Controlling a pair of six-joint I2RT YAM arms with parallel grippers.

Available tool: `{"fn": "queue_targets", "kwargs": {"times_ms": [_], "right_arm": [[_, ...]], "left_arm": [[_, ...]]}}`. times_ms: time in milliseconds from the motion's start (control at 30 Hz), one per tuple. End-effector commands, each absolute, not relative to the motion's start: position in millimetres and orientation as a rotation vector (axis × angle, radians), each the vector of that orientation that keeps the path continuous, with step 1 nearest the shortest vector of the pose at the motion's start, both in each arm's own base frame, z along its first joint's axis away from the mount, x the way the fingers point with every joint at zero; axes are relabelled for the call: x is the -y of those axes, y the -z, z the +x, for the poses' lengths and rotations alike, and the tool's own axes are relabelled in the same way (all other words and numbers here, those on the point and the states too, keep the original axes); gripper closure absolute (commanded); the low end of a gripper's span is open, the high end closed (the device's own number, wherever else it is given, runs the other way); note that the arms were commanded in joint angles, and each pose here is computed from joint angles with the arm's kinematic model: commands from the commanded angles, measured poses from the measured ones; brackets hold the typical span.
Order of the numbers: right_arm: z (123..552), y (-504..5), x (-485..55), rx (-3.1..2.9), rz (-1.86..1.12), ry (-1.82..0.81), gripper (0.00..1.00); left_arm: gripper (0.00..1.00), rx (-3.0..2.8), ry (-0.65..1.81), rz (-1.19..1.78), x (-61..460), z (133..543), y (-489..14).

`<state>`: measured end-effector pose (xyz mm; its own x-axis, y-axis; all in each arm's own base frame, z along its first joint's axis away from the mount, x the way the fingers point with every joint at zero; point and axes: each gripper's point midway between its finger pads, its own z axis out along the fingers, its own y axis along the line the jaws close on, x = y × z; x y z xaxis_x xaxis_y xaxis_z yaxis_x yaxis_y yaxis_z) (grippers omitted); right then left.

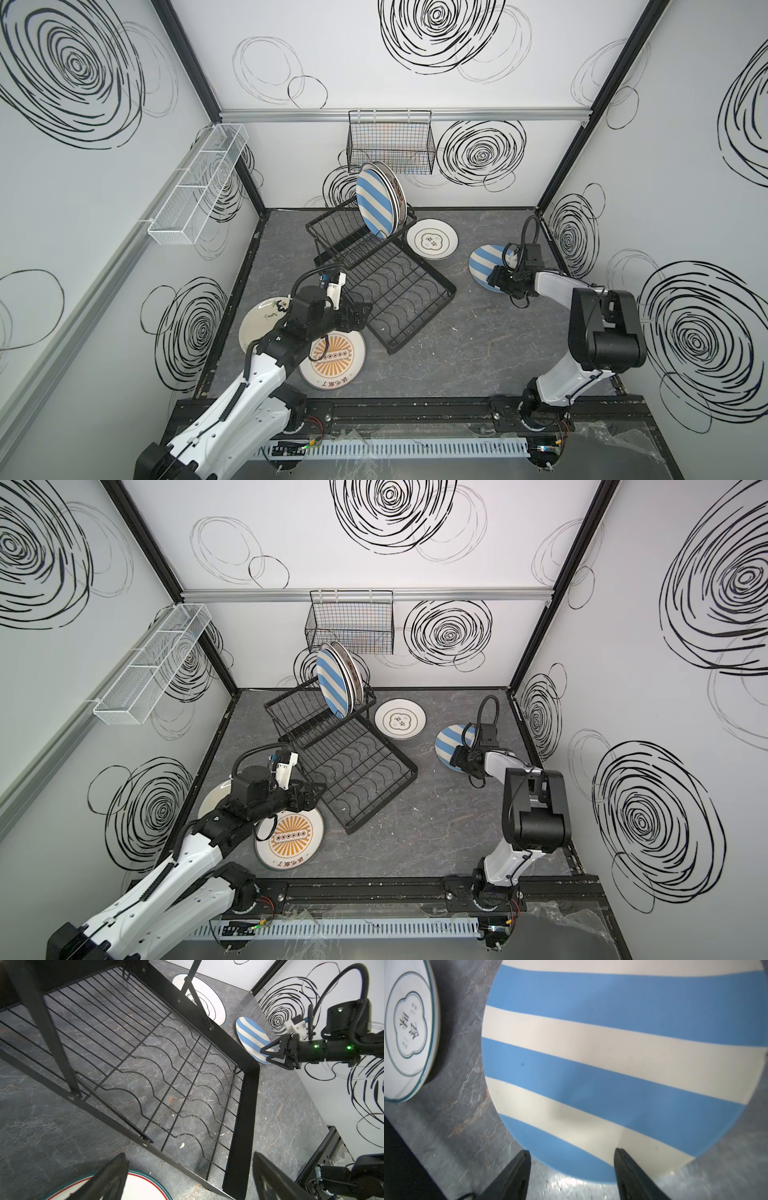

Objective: Load plates into a dish rack
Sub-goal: Move the plate to the middle-right of the table, then pick up the plate from the middle-right of the table.

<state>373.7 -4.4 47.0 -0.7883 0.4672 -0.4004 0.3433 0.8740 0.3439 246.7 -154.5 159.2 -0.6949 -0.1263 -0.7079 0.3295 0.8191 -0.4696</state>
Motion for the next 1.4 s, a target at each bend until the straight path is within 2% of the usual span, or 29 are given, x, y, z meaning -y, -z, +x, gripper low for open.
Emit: {"fn": "queue_targets", "kwargs": {"times_ms": [0,167,333,667,1033,1367], "right_arm": [[366.2,-82.3,42.8,-2.428,0.712,-0.23,0.31],[338.0,-91.2,79.2,-2.292,0.897,-0.284,0.31],[317.0,-72.3,92.7,-2.214,0.995,-0.417,0.32],[333.0,-44.9,79.2,-2.285,0.952,-0.601,0.35],[349.4,-23.3,81.7,-2.293,0.975,-0.675,0.35],[347.2,6.1,79.5,-2.313,1.062,-0.752,0.46]], "left_arm": [[0.04,-2.154,0.754,0.181,159.4,253.6,-176.5],[0.04,-2.152,0.749,0.177,158.5,254.1,-177.0],[0.04,-2.158,0.745,0.177,157.7,254.3,-173.7],[0.04,-2.162,0.737,0.144,151.0,257.3,-170.8],[0.04,-2.167,0.715,0.114,143.8,261.4,-169.0],[0.04,-2.172,0.696,0.087,138.1,263.8,-168.5]]}}
